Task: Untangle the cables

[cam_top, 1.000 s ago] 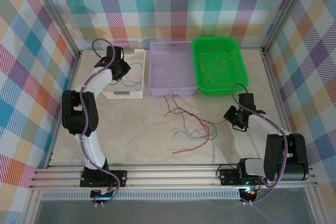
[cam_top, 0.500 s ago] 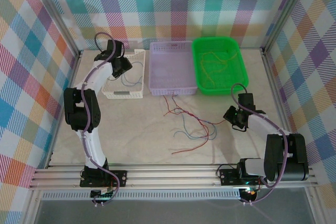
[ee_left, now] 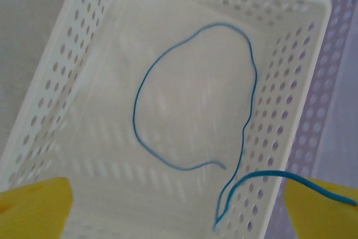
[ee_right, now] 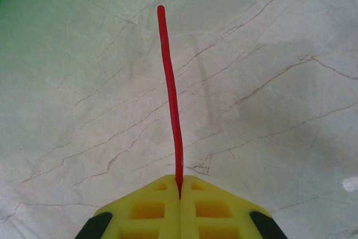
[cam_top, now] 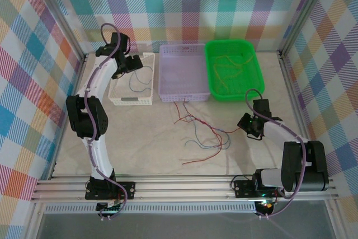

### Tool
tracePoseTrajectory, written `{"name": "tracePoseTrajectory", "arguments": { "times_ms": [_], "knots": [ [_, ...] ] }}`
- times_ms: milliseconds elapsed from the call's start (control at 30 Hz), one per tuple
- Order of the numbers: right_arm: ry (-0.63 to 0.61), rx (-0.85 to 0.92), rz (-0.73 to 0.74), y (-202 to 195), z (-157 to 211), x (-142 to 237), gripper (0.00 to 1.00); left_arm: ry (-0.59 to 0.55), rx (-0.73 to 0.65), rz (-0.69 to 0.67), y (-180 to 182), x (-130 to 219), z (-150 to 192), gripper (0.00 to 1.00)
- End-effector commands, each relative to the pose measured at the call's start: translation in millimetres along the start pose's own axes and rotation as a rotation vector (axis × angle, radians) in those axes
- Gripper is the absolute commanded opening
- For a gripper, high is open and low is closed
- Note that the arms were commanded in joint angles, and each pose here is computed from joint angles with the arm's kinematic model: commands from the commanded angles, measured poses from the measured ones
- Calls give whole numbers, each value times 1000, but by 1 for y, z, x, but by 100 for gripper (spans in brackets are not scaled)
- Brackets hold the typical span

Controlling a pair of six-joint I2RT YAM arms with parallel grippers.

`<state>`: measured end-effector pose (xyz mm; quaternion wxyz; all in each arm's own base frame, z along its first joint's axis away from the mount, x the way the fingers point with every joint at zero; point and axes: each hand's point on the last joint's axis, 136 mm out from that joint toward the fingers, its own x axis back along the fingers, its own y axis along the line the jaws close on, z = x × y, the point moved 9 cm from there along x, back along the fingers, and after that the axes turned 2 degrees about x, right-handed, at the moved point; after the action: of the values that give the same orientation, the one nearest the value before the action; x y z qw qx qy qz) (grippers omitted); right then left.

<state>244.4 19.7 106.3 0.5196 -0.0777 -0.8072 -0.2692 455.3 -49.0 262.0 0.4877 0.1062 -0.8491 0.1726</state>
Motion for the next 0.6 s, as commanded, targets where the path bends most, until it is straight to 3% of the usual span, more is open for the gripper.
{"name": "tracePoseTrajectory", "arguments": {
  "times_ms": [0,200,300,500,567],
  "knots": [
    [3,38,-36,10,-6,0,0,186,-93,12,-1,-2,23,100],
    [19,50,-41,12,-7,-2,0,291,-72,68,5,1,45,100],
    [24,54,-42,13,-7,-2,0,360,21,90,13,-2,46,100],
    [26,67,-43,15,-6,-2,0,299,95,102,22,16,38,100],
    [21,72,-44,15,-6,-1,0,267,119,164,18,29,36,100]
  ]
}}
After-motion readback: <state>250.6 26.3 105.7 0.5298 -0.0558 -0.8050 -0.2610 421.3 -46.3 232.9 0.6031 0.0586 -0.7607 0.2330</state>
